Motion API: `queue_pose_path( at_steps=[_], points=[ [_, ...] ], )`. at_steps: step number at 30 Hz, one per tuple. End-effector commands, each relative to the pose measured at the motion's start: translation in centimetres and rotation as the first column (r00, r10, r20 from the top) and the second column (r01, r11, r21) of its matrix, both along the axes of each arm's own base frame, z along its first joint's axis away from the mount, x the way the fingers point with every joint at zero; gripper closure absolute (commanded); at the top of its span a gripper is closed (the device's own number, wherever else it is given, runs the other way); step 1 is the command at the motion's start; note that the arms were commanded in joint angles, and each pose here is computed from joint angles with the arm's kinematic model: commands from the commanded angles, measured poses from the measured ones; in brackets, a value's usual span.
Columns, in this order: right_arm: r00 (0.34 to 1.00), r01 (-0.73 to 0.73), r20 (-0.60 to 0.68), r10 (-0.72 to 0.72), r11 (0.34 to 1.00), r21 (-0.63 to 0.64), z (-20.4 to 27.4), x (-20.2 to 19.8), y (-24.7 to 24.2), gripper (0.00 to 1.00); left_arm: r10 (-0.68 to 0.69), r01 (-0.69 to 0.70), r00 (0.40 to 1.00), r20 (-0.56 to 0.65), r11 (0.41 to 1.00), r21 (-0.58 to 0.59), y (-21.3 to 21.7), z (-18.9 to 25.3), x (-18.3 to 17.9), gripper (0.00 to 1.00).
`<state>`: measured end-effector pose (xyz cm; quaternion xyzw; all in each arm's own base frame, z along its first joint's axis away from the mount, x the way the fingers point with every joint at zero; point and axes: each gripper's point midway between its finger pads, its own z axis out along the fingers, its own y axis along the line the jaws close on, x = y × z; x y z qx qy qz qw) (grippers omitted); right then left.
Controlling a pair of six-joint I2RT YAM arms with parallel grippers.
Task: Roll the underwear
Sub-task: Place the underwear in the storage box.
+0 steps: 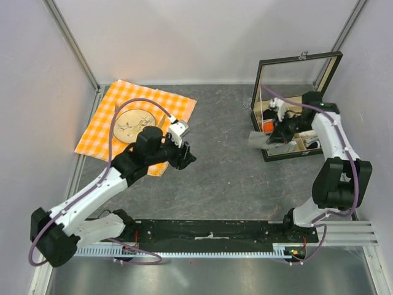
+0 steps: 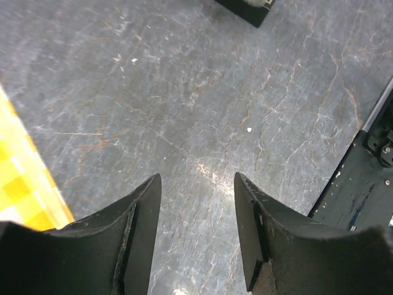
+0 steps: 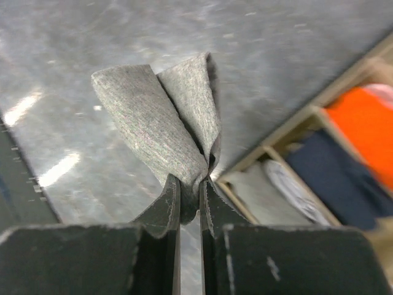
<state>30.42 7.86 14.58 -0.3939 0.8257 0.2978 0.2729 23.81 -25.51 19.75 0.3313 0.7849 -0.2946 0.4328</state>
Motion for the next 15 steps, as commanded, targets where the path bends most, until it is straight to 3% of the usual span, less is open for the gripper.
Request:
queue_pose_path(
  at_steps=[1, 11, 15],
  points=[
    [0.990, 0.055, 0.136, -0.037, 0.990, -0.132, 3.2, 3.7, -6.1, 1.00, 0.059, -0.067, 0.991, 0.118, 0.996, 0.064, 3.7, 2.5, -1.0, 0.41],
    [0.978, 0.067, 0.208, 0.029, 0.896, -0.439, 3.0, 11.0, -19.5, 1.00, 0.074, -0.084, 0.974, 0.215, 0.996, 0.039, 5.8, 2.8, -2.5, 0.35],
    [0.979, 0.053, 0.197, 0.046, 0.882, -0.468, 1.2, 12.9, -22.0, 1.00, 0.070, -0.085, 0.978, 0.198, 0.994, 0.068, 5.9, 1.8, -2.3, 0.34]
  ],
)
